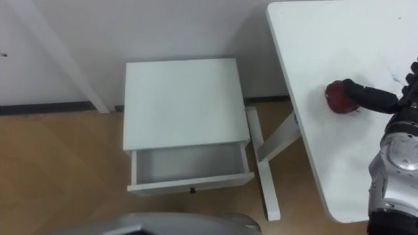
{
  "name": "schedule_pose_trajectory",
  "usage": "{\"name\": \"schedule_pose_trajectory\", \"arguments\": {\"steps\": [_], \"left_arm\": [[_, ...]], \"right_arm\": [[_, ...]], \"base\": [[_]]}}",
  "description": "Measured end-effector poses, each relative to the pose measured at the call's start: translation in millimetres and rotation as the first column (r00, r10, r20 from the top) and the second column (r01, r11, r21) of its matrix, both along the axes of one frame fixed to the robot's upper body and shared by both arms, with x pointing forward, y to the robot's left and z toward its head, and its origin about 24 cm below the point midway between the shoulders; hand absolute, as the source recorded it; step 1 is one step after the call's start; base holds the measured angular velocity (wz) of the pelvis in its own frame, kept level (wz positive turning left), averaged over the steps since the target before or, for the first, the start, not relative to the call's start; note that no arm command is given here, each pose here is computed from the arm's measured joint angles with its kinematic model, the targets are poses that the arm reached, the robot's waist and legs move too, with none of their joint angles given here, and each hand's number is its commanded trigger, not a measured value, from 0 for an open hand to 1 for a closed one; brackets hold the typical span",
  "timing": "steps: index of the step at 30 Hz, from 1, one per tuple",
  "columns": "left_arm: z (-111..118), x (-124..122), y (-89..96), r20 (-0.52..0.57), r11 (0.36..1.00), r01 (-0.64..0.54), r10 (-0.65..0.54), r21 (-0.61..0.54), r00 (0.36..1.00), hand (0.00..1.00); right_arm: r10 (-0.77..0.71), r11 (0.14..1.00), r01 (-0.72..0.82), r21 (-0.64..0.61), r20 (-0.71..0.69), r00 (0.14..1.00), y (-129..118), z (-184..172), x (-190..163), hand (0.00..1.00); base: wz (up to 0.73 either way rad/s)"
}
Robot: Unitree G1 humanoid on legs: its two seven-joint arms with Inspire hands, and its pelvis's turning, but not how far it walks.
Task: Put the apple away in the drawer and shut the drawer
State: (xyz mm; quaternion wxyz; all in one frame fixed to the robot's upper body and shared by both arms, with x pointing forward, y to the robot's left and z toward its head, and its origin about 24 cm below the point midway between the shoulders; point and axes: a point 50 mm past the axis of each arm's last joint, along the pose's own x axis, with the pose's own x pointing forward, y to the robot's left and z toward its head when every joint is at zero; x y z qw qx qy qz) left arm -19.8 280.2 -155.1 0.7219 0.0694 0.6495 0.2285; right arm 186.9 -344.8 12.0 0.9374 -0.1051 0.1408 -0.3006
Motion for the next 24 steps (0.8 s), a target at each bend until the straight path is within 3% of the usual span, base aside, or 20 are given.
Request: {"name": "schedule_pose_trajectory", "arguments": {"steps": [9, 24], "left_arm": [[0.0, 2.4, 0.9, 0.004, 1.000, 0.001, -0.001, 0.003, 1.000, 0.00], [-0.2, 9.3, 2.0, 0.015, 1.000, 0.005, -0.005, 0.012, 1.000, 0.00]], "right_arm": [[0.072, 0.996, -0.075, -0.051, -0.068, 0.995, 10.9, -7.5, 2.4, 0.00], [0.215, 0.975, -0.221, -0.029, -0.145, 0.966, 35.3, -26.0, 4.6, 0.00]], "base": [[0.00], [0.00]]}}
